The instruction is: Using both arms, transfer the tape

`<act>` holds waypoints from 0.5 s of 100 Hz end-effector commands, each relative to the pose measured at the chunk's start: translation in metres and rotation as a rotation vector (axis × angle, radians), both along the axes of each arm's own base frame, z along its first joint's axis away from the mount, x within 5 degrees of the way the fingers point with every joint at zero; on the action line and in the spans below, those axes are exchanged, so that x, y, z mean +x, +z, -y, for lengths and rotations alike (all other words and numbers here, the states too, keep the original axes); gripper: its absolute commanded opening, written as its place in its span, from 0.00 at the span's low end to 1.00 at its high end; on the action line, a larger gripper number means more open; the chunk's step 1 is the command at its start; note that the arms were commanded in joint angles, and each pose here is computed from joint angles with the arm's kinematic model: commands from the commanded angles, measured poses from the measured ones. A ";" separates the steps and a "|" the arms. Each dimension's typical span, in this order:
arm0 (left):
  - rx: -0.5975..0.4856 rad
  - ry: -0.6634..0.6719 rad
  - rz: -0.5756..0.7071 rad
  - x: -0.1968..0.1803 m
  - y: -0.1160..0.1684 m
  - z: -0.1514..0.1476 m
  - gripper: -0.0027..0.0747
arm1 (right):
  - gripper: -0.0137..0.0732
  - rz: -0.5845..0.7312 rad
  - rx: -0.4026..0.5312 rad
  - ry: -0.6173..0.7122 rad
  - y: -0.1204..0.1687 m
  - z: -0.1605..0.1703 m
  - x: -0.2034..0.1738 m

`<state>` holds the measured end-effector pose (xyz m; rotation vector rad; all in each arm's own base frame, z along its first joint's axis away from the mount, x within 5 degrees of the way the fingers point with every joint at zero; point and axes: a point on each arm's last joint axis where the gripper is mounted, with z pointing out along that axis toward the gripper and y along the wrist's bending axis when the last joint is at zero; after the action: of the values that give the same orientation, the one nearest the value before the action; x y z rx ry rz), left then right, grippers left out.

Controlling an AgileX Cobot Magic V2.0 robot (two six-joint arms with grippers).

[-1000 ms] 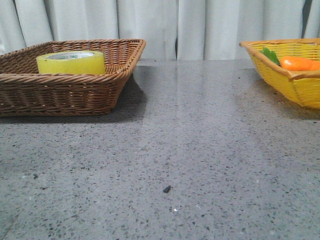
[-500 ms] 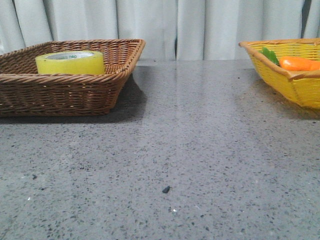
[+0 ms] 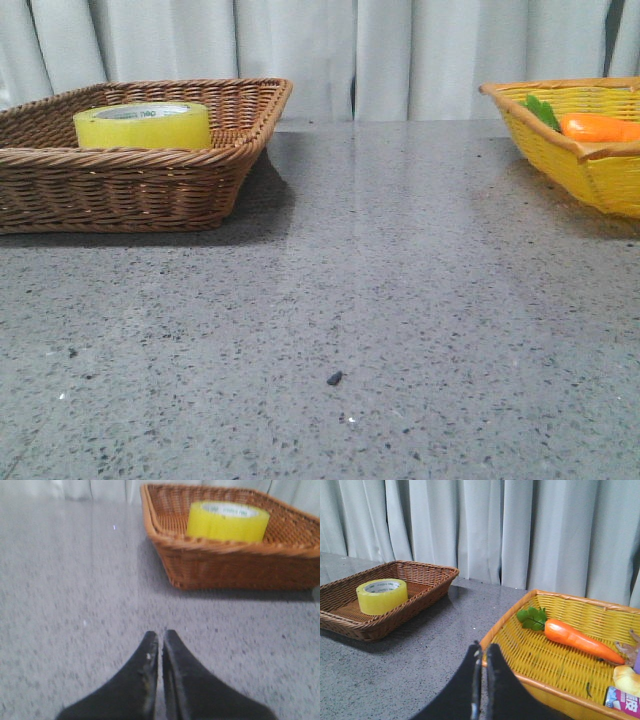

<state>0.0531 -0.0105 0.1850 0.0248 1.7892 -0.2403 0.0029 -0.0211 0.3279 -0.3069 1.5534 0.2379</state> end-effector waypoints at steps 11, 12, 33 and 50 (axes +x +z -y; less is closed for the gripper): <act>-0.039 0.003 0.019 -0.002 -0.001 0.000 0.01 | 0.08 0.075 0.002 0.005 0.014 -0.002 0.002; -0.039 0.003 0.019 -0.002 -0.001 0.000 0.01 | 0.08 0.075 0.002 0.005 0.014 -0.002 0.002; -0.039 0.003 0.019 -0.002 -0.001 0.000 0.01 | 0.08 0.075 0.002 0.005 0.014 -0.002 0.002; -0.039 0.003 0.019 -0.002 -0.001 0.000 0.01 | 0.08 0.075 0.002 0.005 0.014 -0.002 0.002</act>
<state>0.0523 -0.0109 0.1820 0.0203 1.8239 -0.2490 0.0029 -0.0211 0.3279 -0.3069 1.5534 0.2379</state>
